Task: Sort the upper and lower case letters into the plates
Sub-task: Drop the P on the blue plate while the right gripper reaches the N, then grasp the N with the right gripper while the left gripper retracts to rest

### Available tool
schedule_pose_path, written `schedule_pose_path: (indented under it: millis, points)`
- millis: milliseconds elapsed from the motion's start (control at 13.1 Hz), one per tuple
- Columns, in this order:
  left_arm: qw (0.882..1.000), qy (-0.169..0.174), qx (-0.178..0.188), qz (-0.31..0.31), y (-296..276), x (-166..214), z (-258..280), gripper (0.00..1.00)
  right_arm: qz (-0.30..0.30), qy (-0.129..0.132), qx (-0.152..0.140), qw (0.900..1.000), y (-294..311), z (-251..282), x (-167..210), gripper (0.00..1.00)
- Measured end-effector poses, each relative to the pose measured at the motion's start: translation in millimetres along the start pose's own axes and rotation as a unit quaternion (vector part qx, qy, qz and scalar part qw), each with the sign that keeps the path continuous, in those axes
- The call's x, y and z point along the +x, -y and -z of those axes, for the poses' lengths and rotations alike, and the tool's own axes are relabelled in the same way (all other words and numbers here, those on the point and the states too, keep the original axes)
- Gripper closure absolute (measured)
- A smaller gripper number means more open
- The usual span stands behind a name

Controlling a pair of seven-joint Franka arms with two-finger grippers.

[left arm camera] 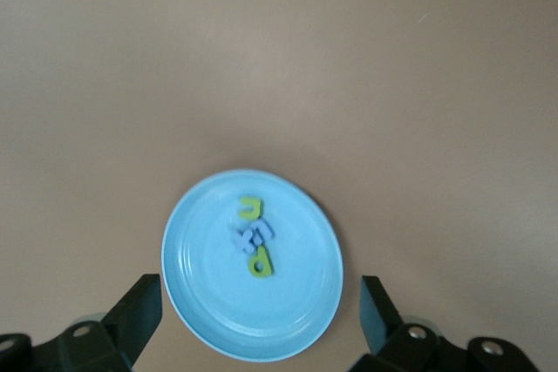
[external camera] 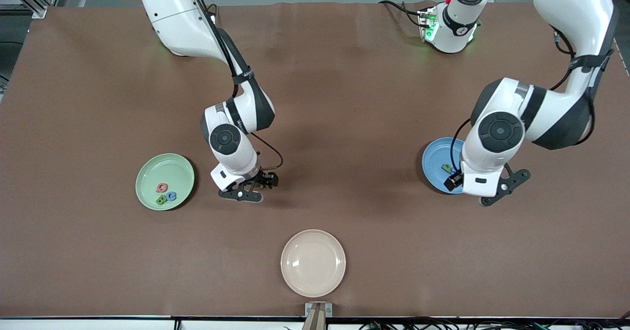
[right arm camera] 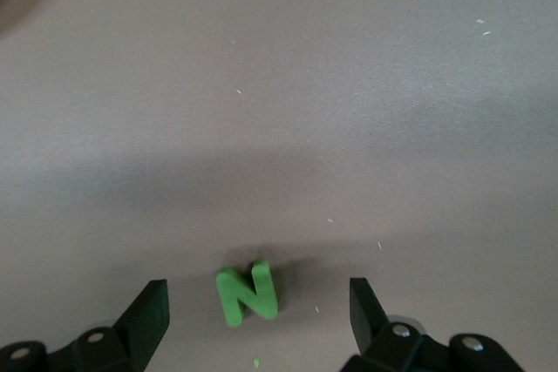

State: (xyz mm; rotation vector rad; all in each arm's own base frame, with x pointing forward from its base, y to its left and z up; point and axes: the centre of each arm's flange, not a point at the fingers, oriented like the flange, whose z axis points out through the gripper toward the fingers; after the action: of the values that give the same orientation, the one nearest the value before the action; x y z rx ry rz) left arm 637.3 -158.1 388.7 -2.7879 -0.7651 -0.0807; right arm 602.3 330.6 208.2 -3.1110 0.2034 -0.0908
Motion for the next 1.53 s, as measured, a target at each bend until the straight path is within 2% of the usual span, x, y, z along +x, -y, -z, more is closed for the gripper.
schedule_pose_path:
  millis: [305,534,763,839,915,992,1144,1297,1449,1525]
  points:
    - [0.999,-0.010,0.007,-0.034,24.5,30.0,62.1,0.00,-0.008,-0.002,0.007,1.000,1.8,-15.1,-3.7,0.08]
    - [0.998,-0.020,-0.009,-0.066,44.5,36.0,103.0,0.00,-0.012,-0.002,0.009,1.000,7.6,-19.2,-10.3,0.12]
    - [0.993,-0.013,-0.045,-0.104,86.8,49.5,136.6,0.00,-0.014,-0.003,0.009,1.000,13.5,-22.9,-16.5,0.23]
    - [0.992,-0.011,-0.056,-0.110,105.0,54.4,147.8,0.00,-0.014,-0.003,0.010,1.000,14.2,-23.5,-17.2,0.23]
    - [0.991,-0.004,-0.064,-0.115,123.7,57.6,157.2,0.00,-0.014,-0.004,0.010,1.000,14.3,-23.8,-17.3,0.30]
    - [0.990,0.006,-0.069,-0.122,142.4,58.8,165.6,0.00,-0.014,-0.004,0.010,1.000,14.0,-24.1,-17.2,0.30]
    - [0.987,0.022,-0.081,-0.134,175.2,57.2,179.4,0.00,-0.014,-0.004,0.009,1.000,13.6,-24.6,-17.4,0.43]
    - [0.982,0.039,-0.105,-0.151,207.5,55.5,180.2,0.00,-0.015,-0.002,0.008,1.000,12.2,-26.7,-18.6,0.47]
    - [0.978,0.050,-0.118,-0.164,233.9,51.6,172.9,0.00,-0.015,-0.001,0.006,1.000,10.8,-27.5,-18.6,0.58]
    - [0.978,0.052,-0.118,-0.166,239.5,46.7,172.2,0.00,-0.016,-0.001,0.006,1.000,10.7,-27.5,-18.5,0.58]
